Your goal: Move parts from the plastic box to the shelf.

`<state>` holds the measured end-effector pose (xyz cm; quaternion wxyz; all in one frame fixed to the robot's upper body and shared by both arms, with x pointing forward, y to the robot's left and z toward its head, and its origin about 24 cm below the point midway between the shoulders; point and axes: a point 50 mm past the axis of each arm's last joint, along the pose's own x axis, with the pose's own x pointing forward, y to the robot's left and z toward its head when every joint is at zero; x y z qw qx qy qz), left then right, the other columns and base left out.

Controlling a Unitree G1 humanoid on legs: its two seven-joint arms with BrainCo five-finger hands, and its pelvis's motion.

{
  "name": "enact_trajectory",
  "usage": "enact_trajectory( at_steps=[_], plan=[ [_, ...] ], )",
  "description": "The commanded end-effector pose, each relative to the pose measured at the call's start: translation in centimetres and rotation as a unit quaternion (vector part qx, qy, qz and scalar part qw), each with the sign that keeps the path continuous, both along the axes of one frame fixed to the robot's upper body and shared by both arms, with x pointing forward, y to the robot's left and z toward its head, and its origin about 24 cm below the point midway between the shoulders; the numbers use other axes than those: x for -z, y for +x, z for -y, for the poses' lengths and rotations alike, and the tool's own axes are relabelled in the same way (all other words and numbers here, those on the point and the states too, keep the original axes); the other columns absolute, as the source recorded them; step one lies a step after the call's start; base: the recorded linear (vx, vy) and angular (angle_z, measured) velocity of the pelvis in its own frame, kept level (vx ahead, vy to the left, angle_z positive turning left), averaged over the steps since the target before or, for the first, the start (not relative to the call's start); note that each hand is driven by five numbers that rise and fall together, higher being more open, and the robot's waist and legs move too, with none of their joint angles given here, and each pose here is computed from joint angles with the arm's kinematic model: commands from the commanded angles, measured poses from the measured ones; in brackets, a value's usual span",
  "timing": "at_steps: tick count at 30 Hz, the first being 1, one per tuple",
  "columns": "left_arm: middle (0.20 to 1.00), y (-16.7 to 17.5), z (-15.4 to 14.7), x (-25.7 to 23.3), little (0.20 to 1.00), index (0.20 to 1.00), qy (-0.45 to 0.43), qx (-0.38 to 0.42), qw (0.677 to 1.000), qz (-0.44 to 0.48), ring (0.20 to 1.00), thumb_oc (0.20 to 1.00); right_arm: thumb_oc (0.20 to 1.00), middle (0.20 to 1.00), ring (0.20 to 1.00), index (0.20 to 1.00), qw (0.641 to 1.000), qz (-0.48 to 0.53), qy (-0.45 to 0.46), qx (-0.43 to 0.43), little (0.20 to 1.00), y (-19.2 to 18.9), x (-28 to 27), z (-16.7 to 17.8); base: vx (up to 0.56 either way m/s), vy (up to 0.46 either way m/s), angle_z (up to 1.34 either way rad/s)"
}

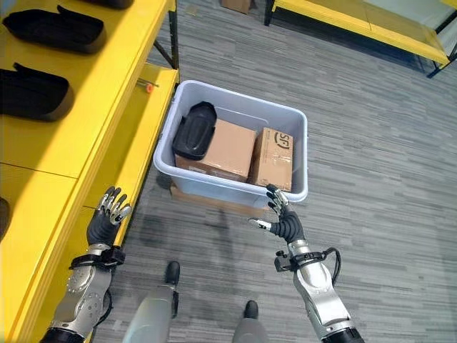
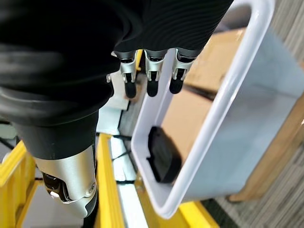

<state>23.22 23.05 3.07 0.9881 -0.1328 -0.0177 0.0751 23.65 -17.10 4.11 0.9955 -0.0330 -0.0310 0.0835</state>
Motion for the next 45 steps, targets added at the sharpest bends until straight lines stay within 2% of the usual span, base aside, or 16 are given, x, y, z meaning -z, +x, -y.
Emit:
enact_trajectory(
  at_steps=[1, 7, 27, 36, 45],
  plan=[
    [1.0, -0.7, 0.3, -1.7, 1.0, 1.0, 0.027, 0.005, 0.999, 0.046, 1.0, 1.0, 1.0, 1.0, 1.0, 1.0, 0.999, 0.039, 0.003, -0.007, 1.0, 0.0, -1.3, -0.5, 0.16, 0.386, 0.28],
    [1.0, -1.2, 0.2, -1.2, 1.0, 1.0, 0.023, 0.004, 0.999, 0.038, 1.0, 1.0, 1.0, 1.0, 1.0, 1.0, 0.999, 0.032, 0.006, -0.033, 1.0, 0.0, -1.0, -1.3, 0.24, 0.062, -0.1],
    [1.0, -2.5, 1.4, 0.6, 1.0, 1.0, -0.022, 0.024, 0.999, 0.005, 1.0, 1.0, 1.0, 1.0, 1.0, 1.0, 1.0, 0.024, 0.007, 0.002, 1.0, -1.3, -0.8, 1.6, 0.13, -0.18, 0.12],
    [1.0, -3.0, 1.5, 0.6, 1.0, 1.0, -0.027, 0.025, 0.999, 0.004, 1.0, 1.0, 1.0, 1.0, 1.0, 1.0, 0.999, 0.042, 0.002, -0.019, 1.0, -1.4, -1.8, 1.6, 0.02, -0.104, 0.01],
    [1.0, -2.7, 2.2, 0.9, 1.0, 1.0, -0.028, 0.036, 0.999, 0.0, 1.0, 1.0, 1.0, 1.0, 1.0, 1.0, 0.999, 0.05, -0.015, -0.011, 1.0, -1.2, -1.9, 1.4, 0.06, 0.102, -0.09]
  ],
)
